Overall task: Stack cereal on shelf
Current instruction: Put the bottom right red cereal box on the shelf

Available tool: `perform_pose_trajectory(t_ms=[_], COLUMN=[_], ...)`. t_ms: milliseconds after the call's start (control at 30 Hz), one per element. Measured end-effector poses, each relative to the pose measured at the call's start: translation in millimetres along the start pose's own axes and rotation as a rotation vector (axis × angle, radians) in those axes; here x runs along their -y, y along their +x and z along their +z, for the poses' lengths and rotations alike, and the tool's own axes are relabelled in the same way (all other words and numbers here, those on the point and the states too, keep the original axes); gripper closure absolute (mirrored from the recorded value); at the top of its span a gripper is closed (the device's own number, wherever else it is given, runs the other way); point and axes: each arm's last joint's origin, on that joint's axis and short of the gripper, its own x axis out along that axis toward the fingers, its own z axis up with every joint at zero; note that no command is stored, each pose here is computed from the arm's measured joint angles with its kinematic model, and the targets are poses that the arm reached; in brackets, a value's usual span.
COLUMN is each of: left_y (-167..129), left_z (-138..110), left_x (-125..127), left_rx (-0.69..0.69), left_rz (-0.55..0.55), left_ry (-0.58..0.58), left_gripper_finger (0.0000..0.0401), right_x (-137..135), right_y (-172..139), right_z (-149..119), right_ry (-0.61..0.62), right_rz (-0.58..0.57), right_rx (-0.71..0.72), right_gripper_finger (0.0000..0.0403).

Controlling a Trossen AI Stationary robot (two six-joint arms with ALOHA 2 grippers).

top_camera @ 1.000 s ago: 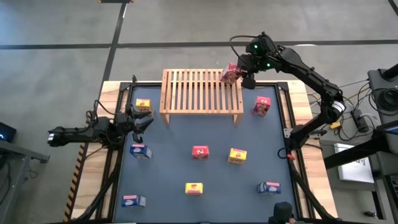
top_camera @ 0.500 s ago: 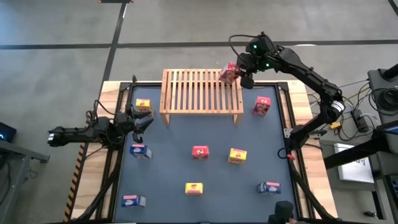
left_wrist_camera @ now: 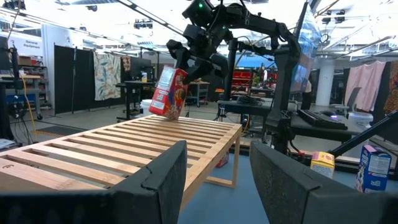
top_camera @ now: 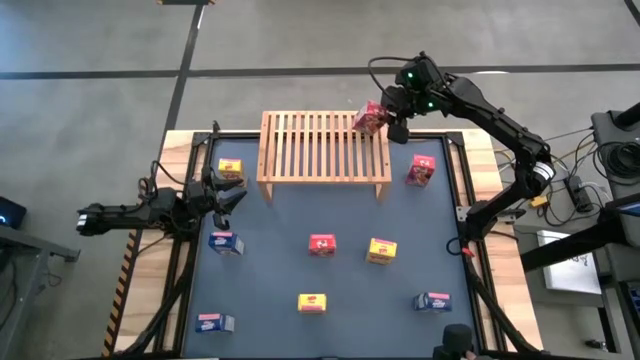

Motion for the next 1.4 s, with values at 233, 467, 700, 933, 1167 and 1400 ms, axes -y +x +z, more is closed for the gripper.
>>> perform_pose_trajectory(t_ms=[233,467,700,933,1167,1400], left_y=[0.0,0.0,0.0,0.0,0.0,0.0], left_z=[0.0,0.0,0.0,0.1,0.0,0.0], left_x=[0.0,0.0,0.0,0.0,0.0,0.0], left_rx=[0.000,0.000,0.000,0.000,0.000,0.000], left_rz=[0.000,0.000,0.000,0.000,0.000,0.000], left_ry=[0.000,0.000,0.000,0.000,0.000,0.000], left_gripper_finger=[0.0241,0.0241,0.0241,0.0241,0.0241,0.0241], right_x=[-2.7,-4.1,-3.3,-0.8,1.5,3.5], right_y=[-2.2,-8.3,-3.2,7.8,16.1,17.6], right_z=[-4.1,-4.3,-4.1,-3.6,-3.0,-0.6], right_ry=[0.007,0.005,0.010,0.016,0.034,0.038], right_rz=[0.007,0.001,0.016,0.030,0.031,0.015], right_rx=[-0.051,-0.048,-0.046,-0.054,-0.054,-0.025], right_gripper_finger=[0.0243,0.0243,0.0243,0.0243,0.0243,0.0243])
